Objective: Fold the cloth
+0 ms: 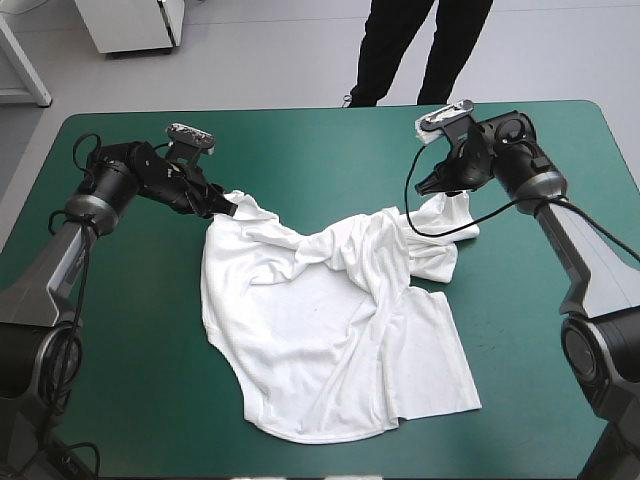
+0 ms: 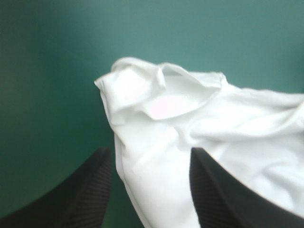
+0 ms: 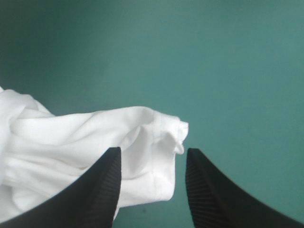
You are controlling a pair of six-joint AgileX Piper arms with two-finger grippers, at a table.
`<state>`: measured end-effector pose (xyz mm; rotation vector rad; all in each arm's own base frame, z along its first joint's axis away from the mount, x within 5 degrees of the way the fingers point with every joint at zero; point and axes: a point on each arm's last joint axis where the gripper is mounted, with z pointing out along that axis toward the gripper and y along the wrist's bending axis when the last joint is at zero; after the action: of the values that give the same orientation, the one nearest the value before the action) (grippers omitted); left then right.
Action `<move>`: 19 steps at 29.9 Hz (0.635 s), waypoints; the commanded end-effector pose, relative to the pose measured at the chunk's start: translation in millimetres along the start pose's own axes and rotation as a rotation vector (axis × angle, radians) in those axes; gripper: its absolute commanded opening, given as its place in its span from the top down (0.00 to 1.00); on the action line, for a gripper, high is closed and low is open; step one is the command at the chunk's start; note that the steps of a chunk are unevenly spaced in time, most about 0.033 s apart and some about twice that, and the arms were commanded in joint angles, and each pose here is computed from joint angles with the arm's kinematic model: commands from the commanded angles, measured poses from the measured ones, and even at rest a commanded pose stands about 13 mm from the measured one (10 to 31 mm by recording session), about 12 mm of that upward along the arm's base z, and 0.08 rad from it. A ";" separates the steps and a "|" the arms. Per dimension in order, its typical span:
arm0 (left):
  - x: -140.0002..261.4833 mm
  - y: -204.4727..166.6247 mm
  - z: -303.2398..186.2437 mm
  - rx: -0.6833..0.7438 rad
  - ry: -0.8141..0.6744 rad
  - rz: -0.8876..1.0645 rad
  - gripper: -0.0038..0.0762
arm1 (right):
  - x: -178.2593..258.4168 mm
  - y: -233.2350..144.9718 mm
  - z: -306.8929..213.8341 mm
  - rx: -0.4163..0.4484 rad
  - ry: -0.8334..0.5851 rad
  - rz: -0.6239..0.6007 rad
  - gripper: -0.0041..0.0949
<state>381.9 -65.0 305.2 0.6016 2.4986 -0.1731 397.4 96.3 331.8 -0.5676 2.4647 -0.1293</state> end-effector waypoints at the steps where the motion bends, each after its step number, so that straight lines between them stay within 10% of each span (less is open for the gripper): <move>1: -9.4 -9.1 -47.1 0.022 -0.019 -0.030 0.47 | -7.4 -7.1 -53.2 -0.009 -0.122 0.029 0.50; 9: 9.2 -29.6 -113.3 0.069 0.065 -0.077 0.47 | 17.5 5.8 -147.4 -0.107 -0.281 0.082 0.50; 19: 67.2 -44.5 -100.7 0.106 0.211 -0.110 0.47 | 101.9 27.4 -162.9 -0.199 -0.111 0.146 0.50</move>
<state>279.2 -54.5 360.4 0.5526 2.6738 -0.2573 237.4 73.9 398.0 -0.4809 2.4503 0.1563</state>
